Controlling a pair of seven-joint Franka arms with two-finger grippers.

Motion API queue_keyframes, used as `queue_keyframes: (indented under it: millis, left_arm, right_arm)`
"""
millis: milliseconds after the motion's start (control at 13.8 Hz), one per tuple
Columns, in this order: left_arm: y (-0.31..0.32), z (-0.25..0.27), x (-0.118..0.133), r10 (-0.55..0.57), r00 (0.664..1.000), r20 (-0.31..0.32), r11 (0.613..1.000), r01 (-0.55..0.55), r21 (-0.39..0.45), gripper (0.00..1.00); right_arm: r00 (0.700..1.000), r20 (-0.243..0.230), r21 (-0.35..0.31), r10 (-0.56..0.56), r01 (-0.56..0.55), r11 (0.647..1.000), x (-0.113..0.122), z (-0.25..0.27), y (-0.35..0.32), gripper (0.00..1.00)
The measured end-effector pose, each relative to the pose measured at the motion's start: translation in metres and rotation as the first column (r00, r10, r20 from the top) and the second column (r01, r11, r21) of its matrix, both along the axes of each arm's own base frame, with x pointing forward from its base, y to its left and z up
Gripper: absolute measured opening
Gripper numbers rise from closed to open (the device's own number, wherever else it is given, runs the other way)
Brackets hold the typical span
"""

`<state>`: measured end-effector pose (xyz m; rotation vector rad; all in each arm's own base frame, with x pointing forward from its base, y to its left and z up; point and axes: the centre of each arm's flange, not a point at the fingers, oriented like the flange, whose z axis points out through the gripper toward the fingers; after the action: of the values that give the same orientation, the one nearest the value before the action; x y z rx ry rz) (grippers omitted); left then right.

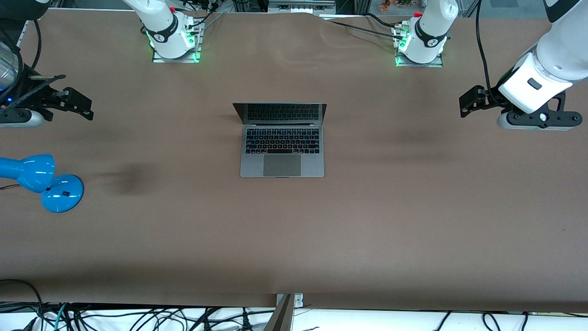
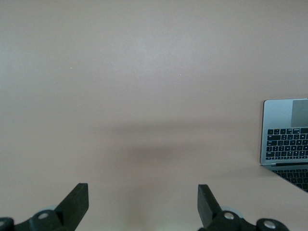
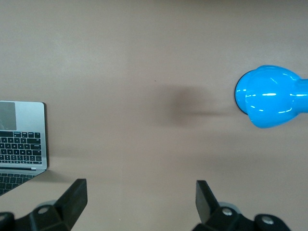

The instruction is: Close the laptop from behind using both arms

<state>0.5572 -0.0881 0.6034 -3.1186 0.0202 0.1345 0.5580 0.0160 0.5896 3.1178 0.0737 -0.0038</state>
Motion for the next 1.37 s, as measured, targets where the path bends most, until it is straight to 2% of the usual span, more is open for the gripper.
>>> queue_keyframes:
  millis: [939,1372]
  left_arm:
    - [-0.001,-0.003,0.001,-0.001,1.000,-0.006,1.000,0.001,0.001,1.00]
    - [-0.020,-0.011,0.002,-0.007,1.000,-0.020,1.000,0.007,0.003,1.00]
  right_arm:
    - [1.000,0.000,-0.001,-0.002,0.002,1.000,0.000,0.000,-0.001,1.00]
    - [1.000,0.000,-0.001,-0.002,0.002,1.000,0.000,0.000,-0.001,1.00]
